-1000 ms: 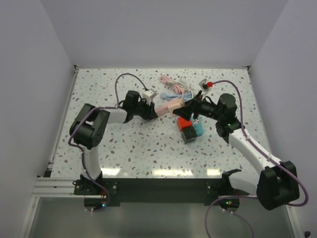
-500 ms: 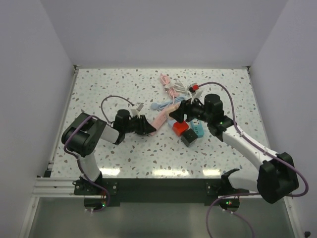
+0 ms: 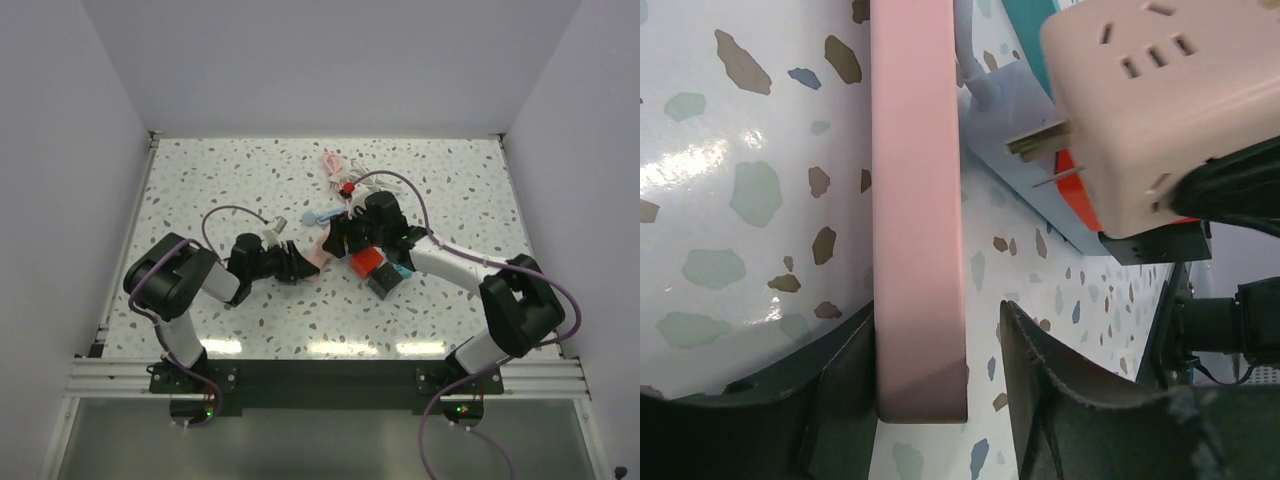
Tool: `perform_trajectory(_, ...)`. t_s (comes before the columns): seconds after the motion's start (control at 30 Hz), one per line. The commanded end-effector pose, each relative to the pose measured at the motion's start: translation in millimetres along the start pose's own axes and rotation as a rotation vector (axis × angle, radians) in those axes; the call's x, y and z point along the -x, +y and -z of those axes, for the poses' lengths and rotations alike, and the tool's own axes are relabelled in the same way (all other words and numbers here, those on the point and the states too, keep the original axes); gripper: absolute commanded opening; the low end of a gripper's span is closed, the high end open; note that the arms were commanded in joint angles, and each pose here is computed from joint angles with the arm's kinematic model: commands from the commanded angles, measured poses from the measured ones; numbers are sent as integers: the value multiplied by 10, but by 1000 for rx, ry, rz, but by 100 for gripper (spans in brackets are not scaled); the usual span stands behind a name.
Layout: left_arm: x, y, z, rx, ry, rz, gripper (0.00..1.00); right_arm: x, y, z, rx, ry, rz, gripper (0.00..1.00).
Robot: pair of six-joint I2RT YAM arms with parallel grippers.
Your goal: Insert the plug
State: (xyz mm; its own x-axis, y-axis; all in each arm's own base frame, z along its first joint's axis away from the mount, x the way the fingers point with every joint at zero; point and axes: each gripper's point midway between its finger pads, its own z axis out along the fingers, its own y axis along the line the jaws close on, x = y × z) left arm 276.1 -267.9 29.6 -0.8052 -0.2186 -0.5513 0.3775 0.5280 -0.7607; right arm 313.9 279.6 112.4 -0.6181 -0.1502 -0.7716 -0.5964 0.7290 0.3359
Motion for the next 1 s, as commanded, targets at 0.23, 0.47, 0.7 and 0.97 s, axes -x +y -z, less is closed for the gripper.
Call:
perform_trajectory(0.23,-47,-85,66,-2,17,-86,75,230,55,-276,-44,-32,73,0)
perform_trajectory(0.47,141,76,183,173,-49,-173,99,178,16,-436,-60,-3,73,0)
perform_trajectory(0.7,244,163,347,281,-117,-225,100,211,-32,-552,-78,7,79,0)
perform_trajectory(0.97,567,61,601,349,-289,-455,100,305,7,-468,-78,-4,82,0)
